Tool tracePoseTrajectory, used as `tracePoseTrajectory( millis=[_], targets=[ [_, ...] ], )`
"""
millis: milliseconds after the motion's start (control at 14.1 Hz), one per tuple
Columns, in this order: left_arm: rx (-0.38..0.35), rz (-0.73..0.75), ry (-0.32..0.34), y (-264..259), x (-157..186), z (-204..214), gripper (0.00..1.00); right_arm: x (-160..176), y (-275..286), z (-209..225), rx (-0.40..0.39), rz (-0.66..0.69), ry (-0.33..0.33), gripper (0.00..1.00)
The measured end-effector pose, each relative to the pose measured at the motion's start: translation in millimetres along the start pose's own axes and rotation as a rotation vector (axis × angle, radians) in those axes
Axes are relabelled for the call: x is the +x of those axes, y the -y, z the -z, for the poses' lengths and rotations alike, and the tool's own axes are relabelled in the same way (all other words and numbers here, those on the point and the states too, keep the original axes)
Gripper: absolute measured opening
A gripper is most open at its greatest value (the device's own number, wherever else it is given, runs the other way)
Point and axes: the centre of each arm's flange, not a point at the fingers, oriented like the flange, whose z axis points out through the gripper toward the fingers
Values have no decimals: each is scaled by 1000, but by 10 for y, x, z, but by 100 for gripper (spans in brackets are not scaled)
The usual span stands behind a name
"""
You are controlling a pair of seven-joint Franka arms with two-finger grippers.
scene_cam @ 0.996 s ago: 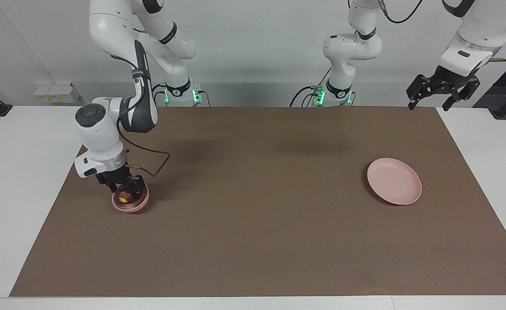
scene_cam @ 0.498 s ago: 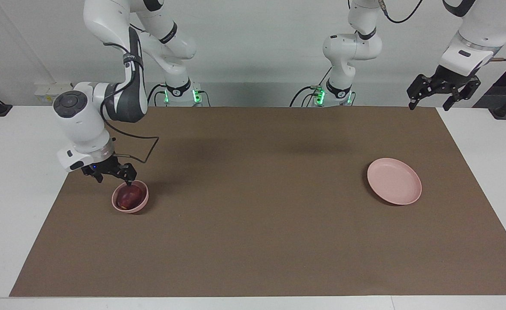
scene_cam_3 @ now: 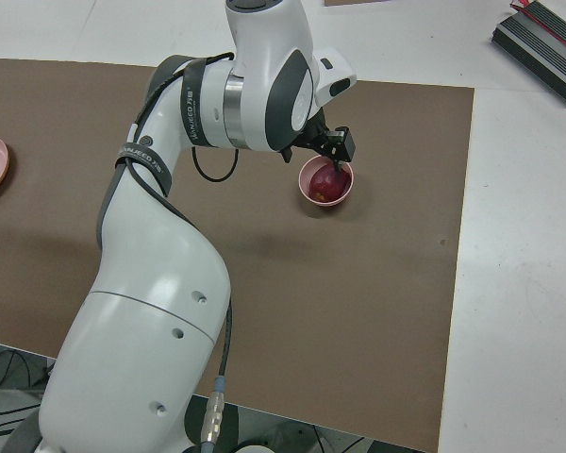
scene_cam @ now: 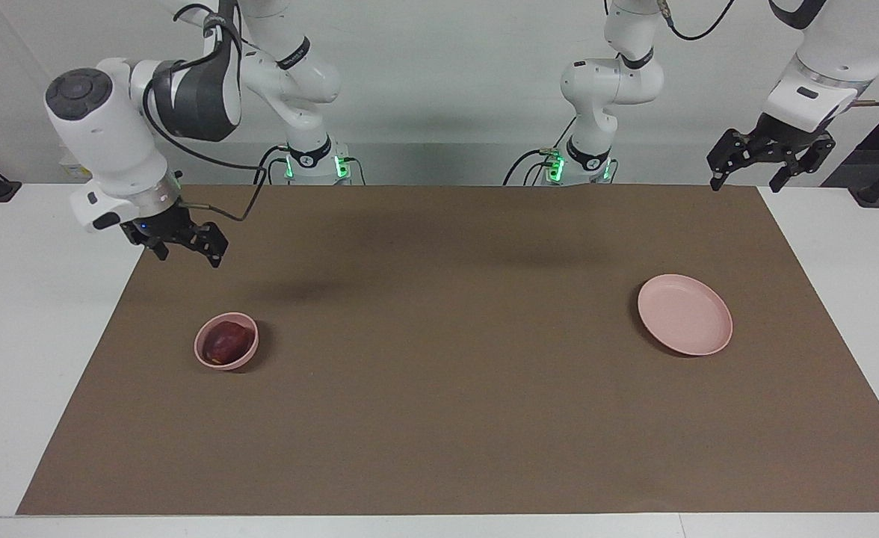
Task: Move apple from plate to bowl
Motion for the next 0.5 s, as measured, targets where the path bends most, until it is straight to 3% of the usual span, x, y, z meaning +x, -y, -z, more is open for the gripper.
tracePoseTrajectory(
  millis=[213,498],
  targets=[
    [0,0,0,0,0,0,100,-216,131,248,-11,4,16,100],
    [0,0,0,0,0,0,100,-231,96,234,9,2,32,100]
  ],
)
